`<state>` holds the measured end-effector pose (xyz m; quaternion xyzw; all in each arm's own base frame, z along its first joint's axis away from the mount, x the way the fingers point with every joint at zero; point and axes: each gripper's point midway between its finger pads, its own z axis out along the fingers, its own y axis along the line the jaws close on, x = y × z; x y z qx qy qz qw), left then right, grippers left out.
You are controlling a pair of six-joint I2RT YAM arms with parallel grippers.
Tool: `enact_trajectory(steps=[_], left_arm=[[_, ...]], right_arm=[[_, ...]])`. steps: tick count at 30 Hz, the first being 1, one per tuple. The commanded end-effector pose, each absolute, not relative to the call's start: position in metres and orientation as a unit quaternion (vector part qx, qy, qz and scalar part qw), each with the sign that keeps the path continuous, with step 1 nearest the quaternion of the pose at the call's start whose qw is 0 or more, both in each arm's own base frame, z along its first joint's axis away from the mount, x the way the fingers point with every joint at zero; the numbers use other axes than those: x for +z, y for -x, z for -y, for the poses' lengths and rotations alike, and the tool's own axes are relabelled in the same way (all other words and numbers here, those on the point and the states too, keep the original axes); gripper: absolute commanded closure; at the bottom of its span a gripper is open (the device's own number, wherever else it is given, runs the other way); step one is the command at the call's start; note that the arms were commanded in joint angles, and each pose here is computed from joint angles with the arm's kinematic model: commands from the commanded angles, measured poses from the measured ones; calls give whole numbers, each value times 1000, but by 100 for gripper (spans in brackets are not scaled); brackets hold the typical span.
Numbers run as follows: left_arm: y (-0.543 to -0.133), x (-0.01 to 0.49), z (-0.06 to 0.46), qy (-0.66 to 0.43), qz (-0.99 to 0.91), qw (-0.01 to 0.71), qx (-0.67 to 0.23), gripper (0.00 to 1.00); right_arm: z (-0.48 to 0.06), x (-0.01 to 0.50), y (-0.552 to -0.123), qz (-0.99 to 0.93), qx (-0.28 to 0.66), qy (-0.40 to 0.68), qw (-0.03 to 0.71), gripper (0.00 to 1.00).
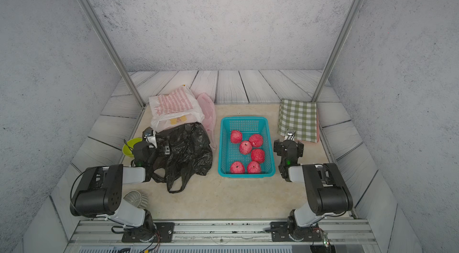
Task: Untie the knot of a plastic bag & take out the apple
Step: Reset both arms
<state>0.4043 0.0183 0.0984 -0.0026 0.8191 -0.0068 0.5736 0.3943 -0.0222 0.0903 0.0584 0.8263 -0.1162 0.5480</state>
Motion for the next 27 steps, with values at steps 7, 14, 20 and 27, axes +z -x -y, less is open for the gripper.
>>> enact_trajectory(steps=[7, 14, 20, 27], left_arm=[[-405, 97, -1, -32, -830, 556, -39, 1], [-406, 98, -1, -32, -829, 557, -37, 1], [-406, 98, -1, -33, -829, 557, -38, 1], [-405, 97, 0, -34, -830, 556, -37, 1]], right_arm=[[22, 92, -396, -827, -111, -63, 548, 1], [12, 91, -397, -832, -84, -32, 547, 1], [8, 88, -402, -839, -72, -22, 539, 1], [11, 88, -401, -840, -58, -22, 539, 1]])
